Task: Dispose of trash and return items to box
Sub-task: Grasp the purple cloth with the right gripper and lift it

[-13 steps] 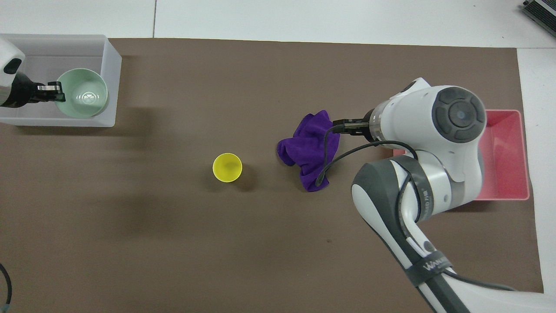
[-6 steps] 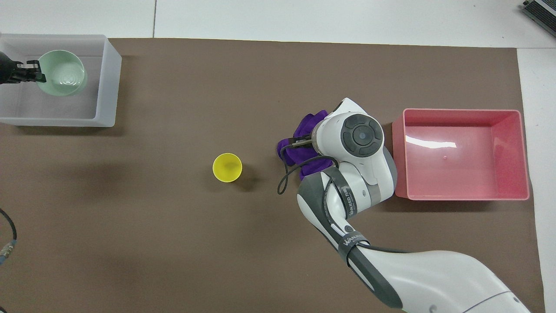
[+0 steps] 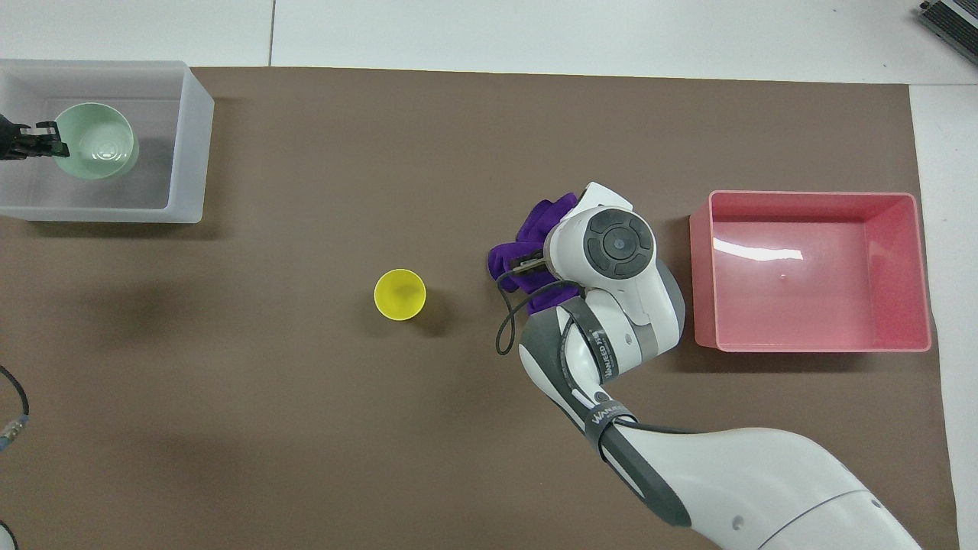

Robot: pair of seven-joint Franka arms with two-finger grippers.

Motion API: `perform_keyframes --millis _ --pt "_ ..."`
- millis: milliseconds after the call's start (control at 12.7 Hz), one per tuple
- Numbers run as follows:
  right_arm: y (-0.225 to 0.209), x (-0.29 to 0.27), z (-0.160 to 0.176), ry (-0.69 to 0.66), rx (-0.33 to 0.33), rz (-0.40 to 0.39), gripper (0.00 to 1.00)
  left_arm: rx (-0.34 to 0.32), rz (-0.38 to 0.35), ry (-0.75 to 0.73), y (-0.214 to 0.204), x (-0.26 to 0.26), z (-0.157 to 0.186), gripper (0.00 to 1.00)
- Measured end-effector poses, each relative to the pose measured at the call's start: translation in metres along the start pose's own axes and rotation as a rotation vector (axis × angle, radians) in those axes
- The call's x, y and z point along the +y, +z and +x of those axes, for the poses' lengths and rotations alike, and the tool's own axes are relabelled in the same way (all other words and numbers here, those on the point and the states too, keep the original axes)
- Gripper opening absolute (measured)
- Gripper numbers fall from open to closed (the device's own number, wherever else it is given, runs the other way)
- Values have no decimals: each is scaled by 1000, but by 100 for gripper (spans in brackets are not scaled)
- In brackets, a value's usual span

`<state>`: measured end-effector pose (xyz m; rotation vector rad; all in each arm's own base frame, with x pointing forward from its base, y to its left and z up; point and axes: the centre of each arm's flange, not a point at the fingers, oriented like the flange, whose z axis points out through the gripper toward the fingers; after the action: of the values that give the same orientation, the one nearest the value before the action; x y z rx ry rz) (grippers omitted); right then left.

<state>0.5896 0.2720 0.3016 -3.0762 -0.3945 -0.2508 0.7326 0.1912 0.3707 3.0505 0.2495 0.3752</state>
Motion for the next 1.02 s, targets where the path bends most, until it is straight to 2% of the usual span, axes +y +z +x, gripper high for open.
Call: perform_keyframes --millis 79,236,472,629,787,1022 --pt "2 1 -1 1 -4 -2 92 -6 1 -3 8 -2 -2 2" --pt "6 4 -5 2 -16 -5 63 -25 0 -12 29 -9 -7 2" --pt "7 8 -8 8 -24 -10 28 -29 -2 -13 33 -9 -8 5" --pt "2 13 -8 17 -44 -16 5 -21 -6 -5 28 -6 -6 27" --pt "-19 25 -7 36 -62 -20 4 7 -11 26 8 5 0 53" --pt "-77 44 -7 67 -67 -16 4 35 -22 108 -43 49 1 93"
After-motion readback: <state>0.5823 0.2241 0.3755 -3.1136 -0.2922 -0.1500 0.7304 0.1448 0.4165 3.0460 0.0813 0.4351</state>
